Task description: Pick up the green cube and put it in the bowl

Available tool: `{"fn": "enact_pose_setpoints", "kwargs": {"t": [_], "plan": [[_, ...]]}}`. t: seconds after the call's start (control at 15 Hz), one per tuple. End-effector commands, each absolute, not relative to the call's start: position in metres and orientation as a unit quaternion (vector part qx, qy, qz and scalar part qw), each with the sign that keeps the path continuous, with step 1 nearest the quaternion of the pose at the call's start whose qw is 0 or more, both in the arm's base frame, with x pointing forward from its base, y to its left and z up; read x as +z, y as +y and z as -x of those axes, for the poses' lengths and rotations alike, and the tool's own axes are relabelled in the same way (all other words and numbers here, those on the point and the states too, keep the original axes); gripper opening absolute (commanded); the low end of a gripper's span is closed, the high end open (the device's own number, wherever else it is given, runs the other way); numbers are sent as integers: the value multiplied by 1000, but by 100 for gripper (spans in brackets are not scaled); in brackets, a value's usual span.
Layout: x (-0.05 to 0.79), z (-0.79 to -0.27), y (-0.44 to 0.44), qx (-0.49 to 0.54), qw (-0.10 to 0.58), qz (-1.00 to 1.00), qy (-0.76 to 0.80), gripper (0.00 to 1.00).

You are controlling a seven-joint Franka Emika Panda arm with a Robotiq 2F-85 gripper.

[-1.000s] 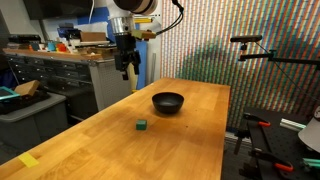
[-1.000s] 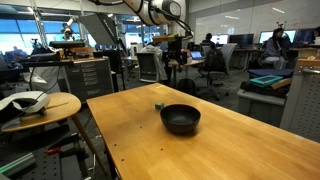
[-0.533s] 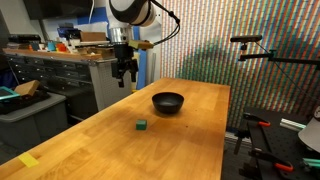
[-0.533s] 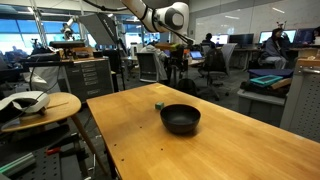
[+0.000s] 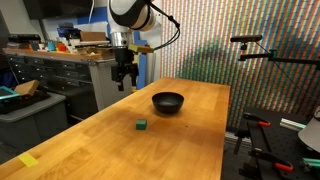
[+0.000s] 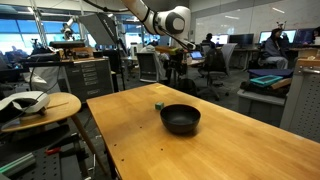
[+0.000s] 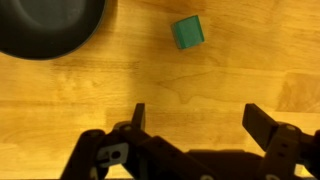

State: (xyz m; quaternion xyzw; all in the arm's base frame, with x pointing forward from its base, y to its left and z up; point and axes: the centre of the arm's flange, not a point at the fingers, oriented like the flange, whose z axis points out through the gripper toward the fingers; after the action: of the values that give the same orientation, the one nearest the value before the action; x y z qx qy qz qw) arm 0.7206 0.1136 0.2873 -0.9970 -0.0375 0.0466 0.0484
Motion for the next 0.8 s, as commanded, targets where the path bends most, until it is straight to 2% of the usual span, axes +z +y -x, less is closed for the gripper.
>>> {"fn": "enact_pose_setpoints", "kwargs": {"t": [0.0,0.73], "plan": [[287,-721,114,47,48,997,-38,100],[218,-696,119,112,29,992,-50,100]]}}
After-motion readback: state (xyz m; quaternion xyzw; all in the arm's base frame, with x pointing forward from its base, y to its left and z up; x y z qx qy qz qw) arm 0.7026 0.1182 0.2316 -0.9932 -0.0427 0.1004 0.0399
